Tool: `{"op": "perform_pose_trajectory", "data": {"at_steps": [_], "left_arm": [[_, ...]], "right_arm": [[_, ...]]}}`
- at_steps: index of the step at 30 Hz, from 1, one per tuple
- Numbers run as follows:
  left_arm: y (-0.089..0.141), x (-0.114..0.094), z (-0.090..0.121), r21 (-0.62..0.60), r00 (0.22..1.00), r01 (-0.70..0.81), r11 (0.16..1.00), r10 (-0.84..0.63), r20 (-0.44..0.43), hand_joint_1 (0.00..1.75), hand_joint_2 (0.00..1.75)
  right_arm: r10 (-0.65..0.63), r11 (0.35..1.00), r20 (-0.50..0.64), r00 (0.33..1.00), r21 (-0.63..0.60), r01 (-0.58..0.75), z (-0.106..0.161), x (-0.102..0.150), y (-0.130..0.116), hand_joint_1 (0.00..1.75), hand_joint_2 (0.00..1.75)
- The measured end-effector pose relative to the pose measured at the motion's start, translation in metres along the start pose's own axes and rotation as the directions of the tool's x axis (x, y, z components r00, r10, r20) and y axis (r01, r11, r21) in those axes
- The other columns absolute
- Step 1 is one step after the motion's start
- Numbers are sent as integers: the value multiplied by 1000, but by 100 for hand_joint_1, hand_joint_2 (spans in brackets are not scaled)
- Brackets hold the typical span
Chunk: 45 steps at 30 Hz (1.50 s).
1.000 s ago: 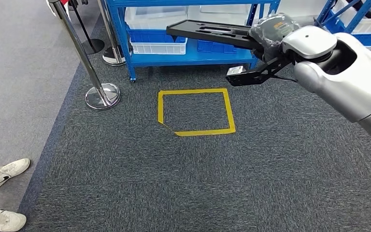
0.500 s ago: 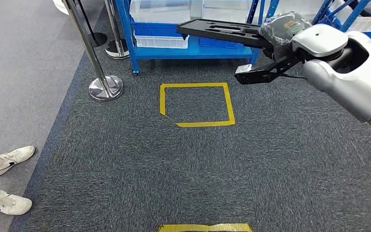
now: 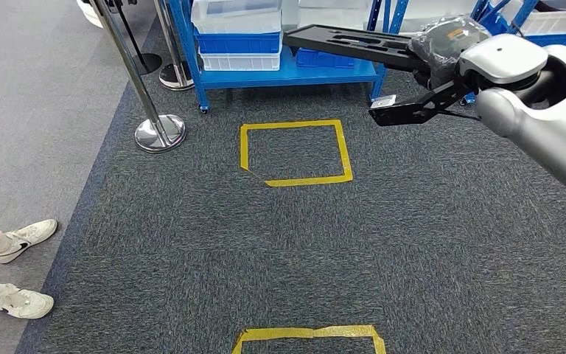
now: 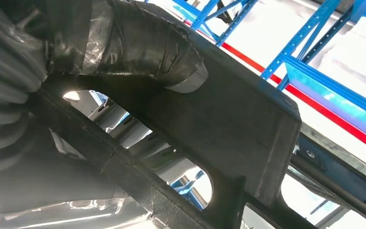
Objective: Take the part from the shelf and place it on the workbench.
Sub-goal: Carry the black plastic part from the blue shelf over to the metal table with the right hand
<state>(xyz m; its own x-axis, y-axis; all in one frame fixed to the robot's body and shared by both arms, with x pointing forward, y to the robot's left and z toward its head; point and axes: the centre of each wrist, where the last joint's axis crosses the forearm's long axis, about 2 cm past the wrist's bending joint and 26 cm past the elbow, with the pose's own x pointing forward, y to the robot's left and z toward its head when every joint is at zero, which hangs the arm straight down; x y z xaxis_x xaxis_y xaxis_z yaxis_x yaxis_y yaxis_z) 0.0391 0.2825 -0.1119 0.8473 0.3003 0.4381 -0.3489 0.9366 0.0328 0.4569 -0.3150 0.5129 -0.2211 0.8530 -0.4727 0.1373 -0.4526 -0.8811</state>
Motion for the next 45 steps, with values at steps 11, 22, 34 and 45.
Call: {"op": "perform_pose_trajectory", "data": {"at_steps": [11,22,34,45], "left_arm": [[1,0,0,-10,1000,6,1000,-6,12,0,175],[-1,1,0,-26,1000,4,1000,-4,17,0,175],[1,0,0,-33,1000,7,999,-6,17,0,175],[0,1,0,-47,1000,12,999,-11,17,0,175]], "right_arm": [[-11,1000,-55,998,-13,11,8,-18,1,175,175],[4,1000,-69,998,-20,-6,13,-25,-10,175,175],[23,999,-69,997,-33,-25,15,-24,-21,175,175],[55,998,-115,992,4,-55,21,-35,-28,175,175]]}}
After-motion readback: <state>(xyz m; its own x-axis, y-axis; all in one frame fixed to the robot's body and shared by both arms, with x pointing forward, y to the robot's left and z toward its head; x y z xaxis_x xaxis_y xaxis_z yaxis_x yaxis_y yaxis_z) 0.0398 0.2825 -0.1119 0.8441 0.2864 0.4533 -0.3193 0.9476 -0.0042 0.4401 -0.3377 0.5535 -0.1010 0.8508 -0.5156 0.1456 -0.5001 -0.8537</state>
